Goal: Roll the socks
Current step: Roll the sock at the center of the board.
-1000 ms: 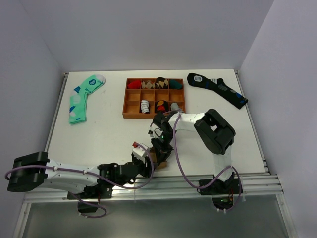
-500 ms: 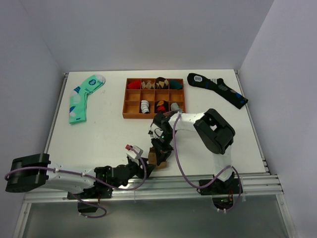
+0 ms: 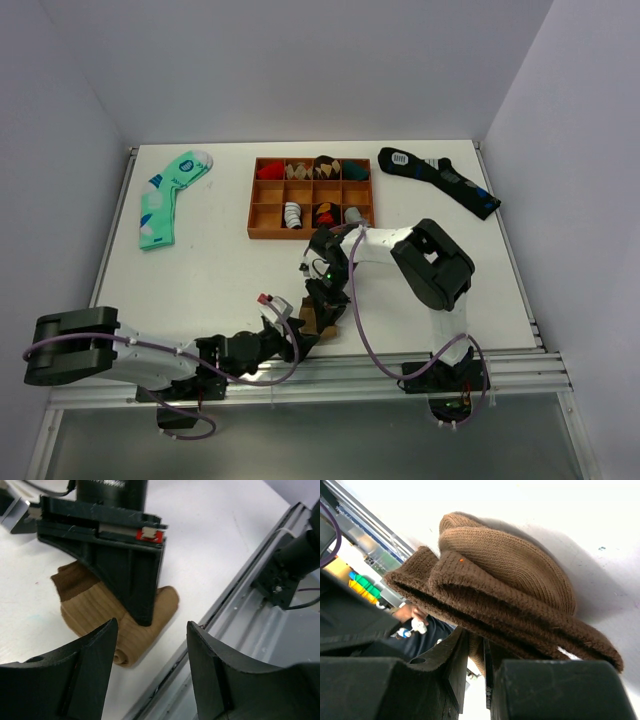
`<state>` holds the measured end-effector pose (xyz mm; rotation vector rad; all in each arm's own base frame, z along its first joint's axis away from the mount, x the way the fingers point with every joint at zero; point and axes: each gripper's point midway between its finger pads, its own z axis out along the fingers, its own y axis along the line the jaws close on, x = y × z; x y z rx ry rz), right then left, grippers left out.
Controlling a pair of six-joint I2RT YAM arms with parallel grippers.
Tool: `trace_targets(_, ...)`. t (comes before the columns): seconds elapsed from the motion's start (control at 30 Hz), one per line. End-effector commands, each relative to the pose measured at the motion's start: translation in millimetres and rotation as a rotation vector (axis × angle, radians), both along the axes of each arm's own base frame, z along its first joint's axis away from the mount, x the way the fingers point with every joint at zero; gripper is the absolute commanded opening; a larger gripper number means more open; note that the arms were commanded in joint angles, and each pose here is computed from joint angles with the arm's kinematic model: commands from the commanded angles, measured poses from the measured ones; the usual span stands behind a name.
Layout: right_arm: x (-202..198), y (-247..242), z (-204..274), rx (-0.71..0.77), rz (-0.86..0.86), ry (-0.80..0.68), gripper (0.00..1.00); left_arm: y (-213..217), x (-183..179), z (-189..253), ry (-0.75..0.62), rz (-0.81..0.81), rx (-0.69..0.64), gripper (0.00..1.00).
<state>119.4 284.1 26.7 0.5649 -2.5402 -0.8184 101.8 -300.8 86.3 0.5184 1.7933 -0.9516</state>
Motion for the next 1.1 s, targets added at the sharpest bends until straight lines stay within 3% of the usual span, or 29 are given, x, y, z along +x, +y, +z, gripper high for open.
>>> trace_targets(0.0, 6.0, -17.4, -21.2, -0.077, 0.024, -0.063, 0.05, -6.0, 1.2, 10.2, -0.008, -0.025, -0.072, 0.63)
trace_targets(1.07, 6.7, -19.0, -20.2, -0.084, 0.017, -0.066, 0.05, -13.2, 2.6, -22.3, 0.083, -0.076, -0.029, 0.63)
